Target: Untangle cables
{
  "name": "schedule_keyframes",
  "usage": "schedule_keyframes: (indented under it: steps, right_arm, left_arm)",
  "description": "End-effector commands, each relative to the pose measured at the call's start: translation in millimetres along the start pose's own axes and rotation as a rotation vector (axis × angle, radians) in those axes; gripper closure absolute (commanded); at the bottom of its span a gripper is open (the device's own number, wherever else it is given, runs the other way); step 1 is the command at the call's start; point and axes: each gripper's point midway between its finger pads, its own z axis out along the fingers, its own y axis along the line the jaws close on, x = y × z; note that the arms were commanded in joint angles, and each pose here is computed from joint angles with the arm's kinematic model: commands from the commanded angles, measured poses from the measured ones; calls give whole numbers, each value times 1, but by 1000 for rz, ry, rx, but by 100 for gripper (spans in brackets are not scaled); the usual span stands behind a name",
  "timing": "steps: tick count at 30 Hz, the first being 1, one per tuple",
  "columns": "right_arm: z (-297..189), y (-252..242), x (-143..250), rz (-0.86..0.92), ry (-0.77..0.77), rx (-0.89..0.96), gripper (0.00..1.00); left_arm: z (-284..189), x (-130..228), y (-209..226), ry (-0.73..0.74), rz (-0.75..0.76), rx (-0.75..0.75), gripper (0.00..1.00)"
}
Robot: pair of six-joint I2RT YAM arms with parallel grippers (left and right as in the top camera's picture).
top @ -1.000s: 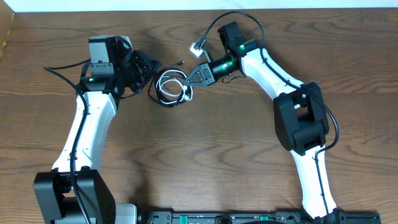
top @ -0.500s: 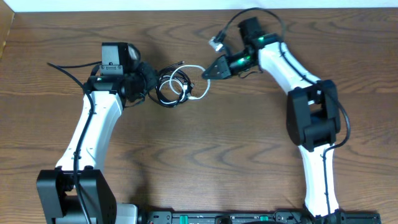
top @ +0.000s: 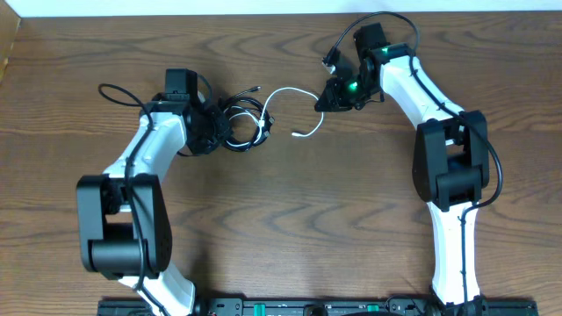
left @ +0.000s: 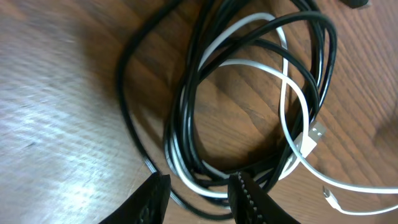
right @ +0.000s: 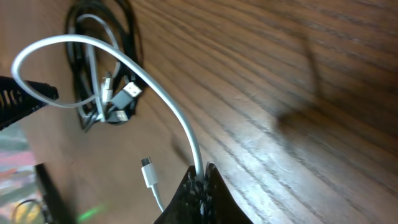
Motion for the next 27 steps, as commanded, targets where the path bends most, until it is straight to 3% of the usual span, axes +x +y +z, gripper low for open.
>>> schedule_keyframes:
  steps: [1,15,16,17,20,27]
  right_arm:
    - [-11,12,-6,-31,-26,51,99]
    - [-4,17,-4,-49,-12,74,99]
    - [-4,15,-3,-47,-9,88,99]
    - [-4,14,-2,-45,-7,92,99]
    - [-4,11,0,-44,2,112,99]
    - [-6,-1,5,-74,22,180,99]
  left_arm:
    - [9,7,-1,46,-37,26,65]
    - [40,22,3,96,-126,-32,73]
    - [42,22,6,84,-117,-56,87]
    - [43,22,7,78,-115,-64,92]
    - [41,19,5,69,-114,-57,92]
    - [9,11,-40,83,20,178,93]
